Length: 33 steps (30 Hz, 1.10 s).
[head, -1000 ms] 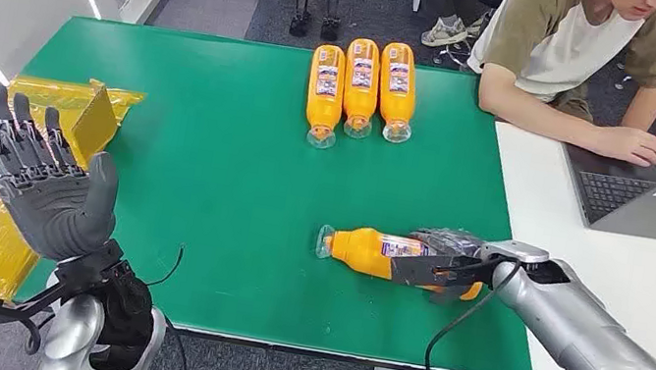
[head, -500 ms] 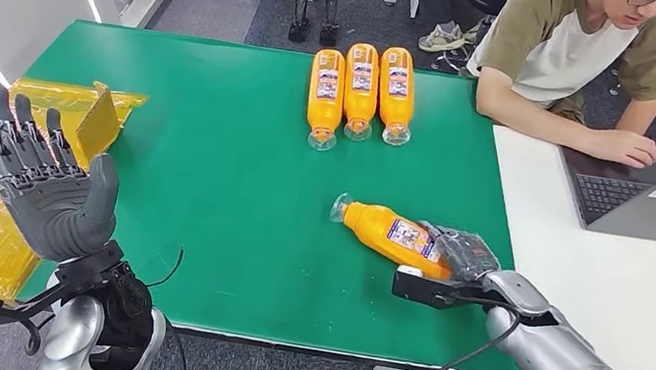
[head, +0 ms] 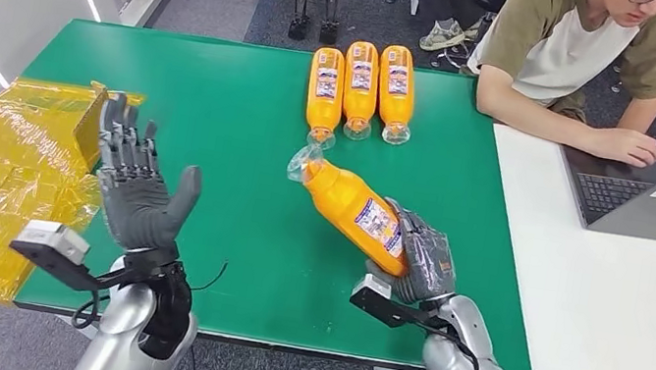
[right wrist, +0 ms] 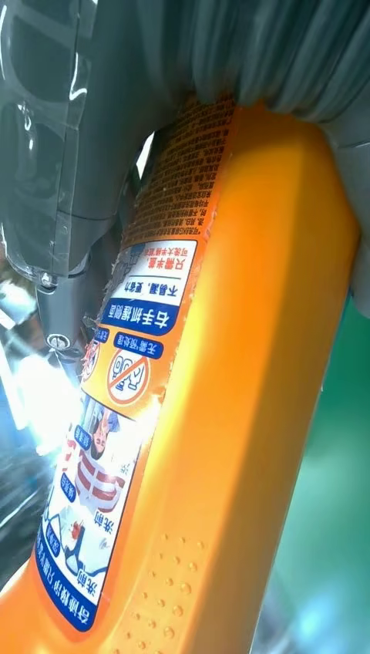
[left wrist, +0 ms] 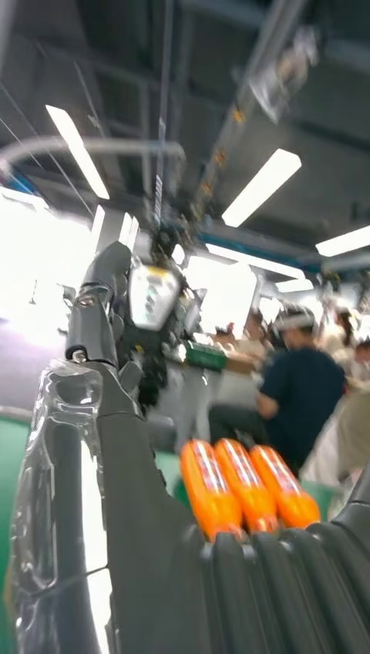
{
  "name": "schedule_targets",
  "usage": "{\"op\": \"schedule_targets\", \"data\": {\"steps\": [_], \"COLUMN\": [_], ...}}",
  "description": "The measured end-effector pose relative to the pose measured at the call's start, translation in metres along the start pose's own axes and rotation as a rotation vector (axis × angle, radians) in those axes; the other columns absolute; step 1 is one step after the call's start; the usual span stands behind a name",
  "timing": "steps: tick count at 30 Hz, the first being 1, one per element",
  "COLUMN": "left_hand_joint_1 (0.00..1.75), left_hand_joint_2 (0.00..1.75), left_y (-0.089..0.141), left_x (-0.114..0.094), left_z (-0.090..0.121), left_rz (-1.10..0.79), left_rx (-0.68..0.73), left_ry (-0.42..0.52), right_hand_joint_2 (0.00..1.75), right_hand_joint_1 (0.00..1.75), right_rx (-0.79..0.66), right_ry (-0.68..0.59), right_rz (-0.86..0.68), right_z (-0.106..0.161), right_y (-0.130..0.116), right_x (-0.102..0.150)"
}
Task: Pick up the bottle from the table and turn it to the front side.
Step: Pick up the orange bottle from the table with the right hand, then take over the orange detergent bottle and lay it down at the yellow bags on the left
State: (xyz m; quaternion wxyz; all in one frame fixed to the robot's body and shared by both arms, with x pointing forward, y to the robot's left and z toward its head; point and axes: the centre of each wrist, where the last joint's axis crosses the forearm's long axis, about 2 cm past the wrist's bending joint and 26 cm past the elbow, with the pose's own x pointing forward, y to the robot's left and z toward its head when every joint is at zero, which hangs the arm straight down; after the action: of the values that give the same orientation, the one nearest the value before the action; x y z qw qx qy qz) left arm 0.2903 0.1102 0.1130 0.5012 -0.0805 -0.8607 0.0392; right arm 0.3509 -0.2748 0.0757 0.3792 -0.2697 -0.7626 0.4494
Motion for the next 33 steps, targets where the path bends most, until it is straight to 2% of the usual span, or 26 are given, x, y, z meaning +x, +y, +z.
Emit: {"op": "schedule_targets", "data": {"steps": [6,10,14,22,27,33], "left_hand_joint_1": [0.0,0.0,0.0,0.0,0.0,0.0], "left_hand_joint_2": [1.75,1.75,1.75,1.75,1.75,1.75], "left_y": [-0.013,-0.019,-0.023,-0.025,-0.025,-0.025], "left_x": [-0.027,-0.037,-0.041,-0.042,-0.042,-0.042], "left_z": [0.012,0.022,0.028,0.03,0.03,0.031], "left_rz": [-0.027,-0.024,-0.015,0.009,0.02,0.034], "left_rx": [-0.141,-0.216,-0.271,-0.306,-0.316,-0.308], "left_ry": [0.184,0.251,0.288,0.294,0.288,0.268], "right_hand_joint_2": [1.75,1.75,1.75,1.75,1.75,1.75], "right_hand_joint_1": [1.75,1.75,1.75,1.75,1.75,1.75], "right_rx": [-0.175,-0.239,-0.244,-0.084,0.035,0.15], "right_ry": [-0.168,-0.18,-0.147,-0.1,-0.103,-0.141], "right_rz": [-0.116,-0.199,-0.264,-0.305,-0.282,-0.206], "right_z": [-0.03,-0.042,-0.044,-0.042,-0.03,-0.025], "right_y": [0.01,0.021,0.032,0.048,0.061,0.065], "right_x": [0.045,0.077,0.098,0.116,0.124,0.124]}}
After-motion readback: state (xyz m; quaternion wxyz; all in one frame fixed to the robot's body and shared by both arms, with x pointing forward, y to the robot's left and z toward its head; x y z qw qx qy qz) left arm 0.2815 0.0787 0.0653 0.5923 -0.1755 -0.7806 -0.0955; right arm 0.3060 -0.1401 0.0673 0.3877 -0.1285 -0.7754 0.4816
